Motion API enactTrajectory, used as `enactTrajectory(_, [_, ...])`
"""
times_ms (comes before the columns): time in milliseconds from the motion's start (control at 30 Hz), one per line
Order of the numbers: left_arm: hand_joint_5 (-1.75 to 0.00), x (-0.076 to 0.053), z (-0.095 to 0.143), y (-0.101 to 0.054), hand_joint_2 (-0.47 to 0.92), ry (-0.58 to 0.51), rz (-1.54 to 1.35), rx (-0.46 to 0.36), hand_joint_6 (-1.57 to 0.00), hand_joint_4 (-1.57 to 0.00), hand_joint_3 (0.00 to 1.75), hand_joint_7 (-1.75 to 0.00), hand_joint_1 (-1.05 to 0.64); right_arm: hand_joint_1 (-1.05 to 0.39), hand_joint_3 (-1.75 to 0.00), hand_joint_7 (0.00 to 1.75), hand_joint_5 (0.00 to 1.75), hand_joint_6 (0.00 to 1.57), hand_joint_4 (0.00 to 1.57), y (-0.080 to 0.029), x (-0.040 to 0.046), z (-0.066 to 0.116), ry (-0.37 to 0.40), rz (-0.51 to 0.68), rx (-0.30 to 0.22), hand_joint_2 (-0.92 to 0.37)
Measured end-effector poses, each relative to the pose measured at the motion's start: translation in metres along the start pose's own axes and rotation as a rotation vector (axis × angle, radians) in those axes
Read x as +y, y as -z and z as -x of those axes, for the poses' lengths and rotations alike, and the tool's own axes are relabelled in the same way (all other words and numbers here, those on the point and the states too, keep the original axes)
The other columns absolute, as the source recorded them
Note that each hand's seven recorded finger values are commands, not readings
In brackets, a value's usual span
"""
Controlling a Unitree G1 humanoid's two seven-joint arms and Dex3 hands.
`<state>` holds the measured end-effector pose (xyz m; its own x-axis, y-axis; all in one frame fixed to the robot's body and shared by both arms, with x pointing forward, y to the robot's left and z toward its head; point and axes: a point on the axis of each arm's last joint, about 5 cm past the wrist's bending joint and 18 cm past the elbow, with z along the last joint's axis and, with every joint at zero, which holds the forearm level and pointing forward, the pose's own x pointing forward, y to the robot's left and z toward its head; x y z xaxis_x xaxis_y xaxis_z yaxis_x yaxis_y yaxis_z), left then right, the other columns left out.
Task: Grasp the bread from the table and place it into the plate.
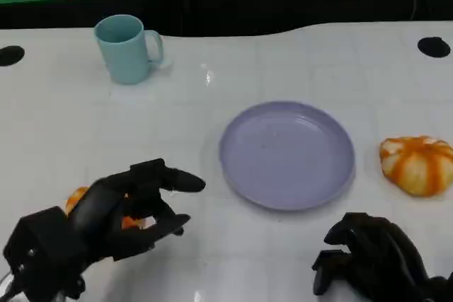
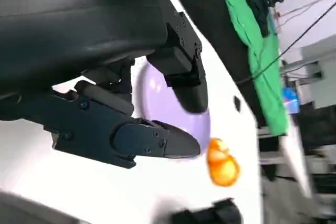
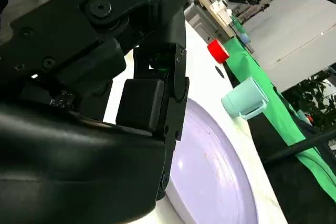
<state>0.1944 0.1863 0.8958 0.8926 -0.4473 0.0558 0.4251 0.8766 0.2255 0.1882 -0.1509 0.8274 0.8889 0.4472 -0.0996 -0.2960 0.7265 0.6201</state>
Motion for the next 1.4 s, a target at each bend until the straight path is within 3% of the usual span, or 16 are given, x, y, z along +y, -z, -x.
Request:
enactTrajectory(167, [-0.85,0.011,0.003,-0.019,0.92,-0.016,-0.236,0.022,-0.49,-0.38,0.07,-0.04,-0.58,-1.02,0.0,0.38,0.81,1.57,1.53,0.0,0.0002,0.0,-0.001,0.0,0.0,-0.73])
enactTrajectory(267, [-0.42,0.018,0.004,-0.031,0.92,0.006,-0.439,0.081,-0.38,-0.44,0.13,-0.01,-0.68,-1.01,0.0,0.38,0.81,1.57,1.53,0.0,0.0006,-0.001,-0.002,0.0,0.001,-0.72])
enactTrajectory(400, [-0.24,0.026,0.007,-0.05,0.92,0.021,-0.731,0.175,-0.32,-0.42,0.11,0.0,-0.69,-1.01,0.0,0.38,0.8,1.57,1.53,0.0,0.0008,-0.001,0.003,-0.001,0.0,-0.72])
enactTrajectory(567, [-0.12,0.021,0.005,-0.063,0.92,0.049,-1.016,0.286,-0.32,-0.4,0.03,0.0,-0.7,-1.01,0.0,0.38,0.8,1.57,1.53,0.0,0.0014,-0.003,0.0,0.001,-0.001,-0.72])
enactTrajectory(733, [-0.08,0.016,-0.002,-0.066,0.91,0.057,-1.152,0.373,-0.32,-0.41,0.01,0.0,-0.69,-1.02,0.0,0.39,0.8,1.57,1.53,-0.001,0.0018,-0.004,0.001,0.009,0.0,-0.73])
enactTrajectory(967, [-0.05,0.012,-0.013,-0.058,0.89,0.109,-1.26,0.472,-0.3,-0.42,0.0,0.0,-0.69,-1.02,0.0,0.37,0.79,1.57,1.53,0.0,0.0012,-0.005,0.005,0.004,0.005,-0.72])
enactTrajectory(1400, [-0.05,0.013,-0.041,-0.009,0.9,0.221,-1.296,0.665,-0.3,-0.47,0.0,-0.01,-0.71,-1.02,0.0,0.38,0.79,1.57,1.54,0.0,0.0014,-0.006,-0.002,0.008,-0.002,-0.72])
